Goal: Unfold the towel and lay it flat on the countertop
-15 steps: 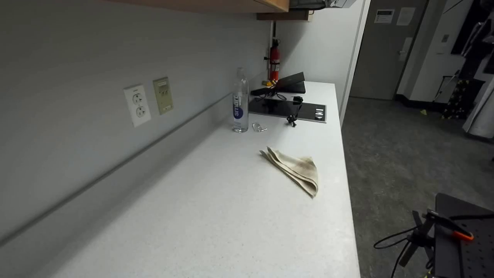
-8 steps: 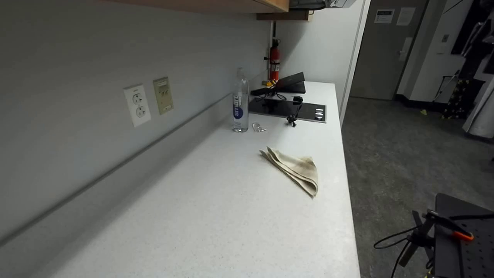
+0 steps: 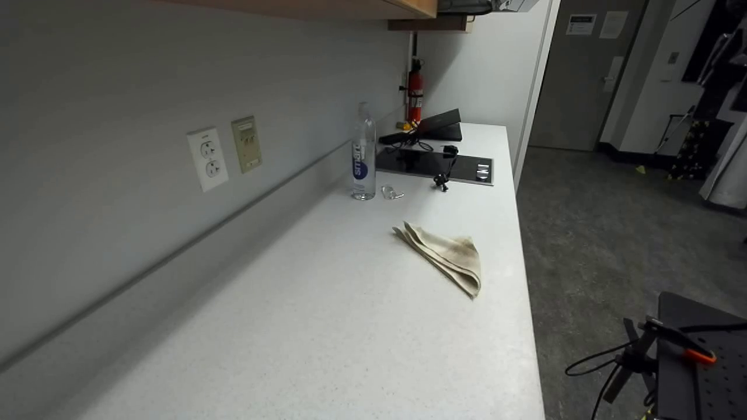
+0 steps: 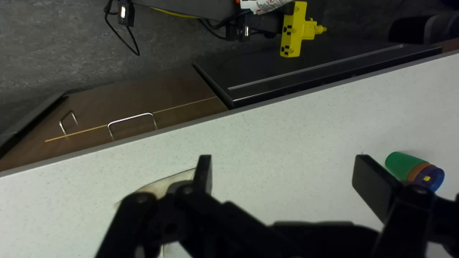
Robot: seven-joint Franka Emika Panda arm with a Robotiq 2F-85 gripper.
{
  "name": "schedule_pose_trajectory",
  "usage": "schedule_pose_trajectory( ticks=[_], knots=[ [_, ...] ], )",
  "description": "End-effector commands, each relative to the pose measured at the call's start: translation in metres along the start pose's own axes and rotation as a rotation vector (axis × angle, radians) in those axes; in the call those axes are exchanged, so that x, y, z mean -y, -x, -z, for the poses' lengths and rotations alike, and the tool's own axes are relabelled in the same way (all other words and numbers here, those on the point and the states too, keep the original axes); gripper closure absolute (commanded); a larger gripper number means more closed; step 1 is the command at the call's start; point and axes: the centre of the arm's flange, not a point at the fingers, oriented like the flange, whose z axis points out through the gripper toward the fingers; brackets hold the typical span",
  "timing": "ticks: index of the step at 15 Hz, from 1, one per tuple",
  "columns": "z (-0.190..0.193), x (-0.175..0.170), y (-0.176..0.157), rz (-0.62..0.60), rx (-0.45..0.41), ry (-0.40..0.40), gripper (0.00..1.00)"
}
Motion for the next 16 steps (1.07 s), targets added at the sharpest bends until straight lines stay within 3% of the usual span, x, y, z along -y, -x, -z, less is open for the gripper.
schedule_pose_trajectory(
  ticks=[1, 10, 14, 15, 16],
  knots=[
    [0.0, 0.0, 0.0, 0.0, 0.0, 0.0, 0.0],
    [0.0, 0.0, 0.0, -0.003, 0.008, 0.012, 0.0],
    [0.002, -0.001, 0.001, -0.012, 0.019, 0.082, 0.0],
    [-0.015, 0.027, -0.068, -0.002, 0.013, 0.113, 0.0],
    [-0.017, 0.03, -0.076, 0.002, -0.002, 0.131, 0.0]
  ],
)
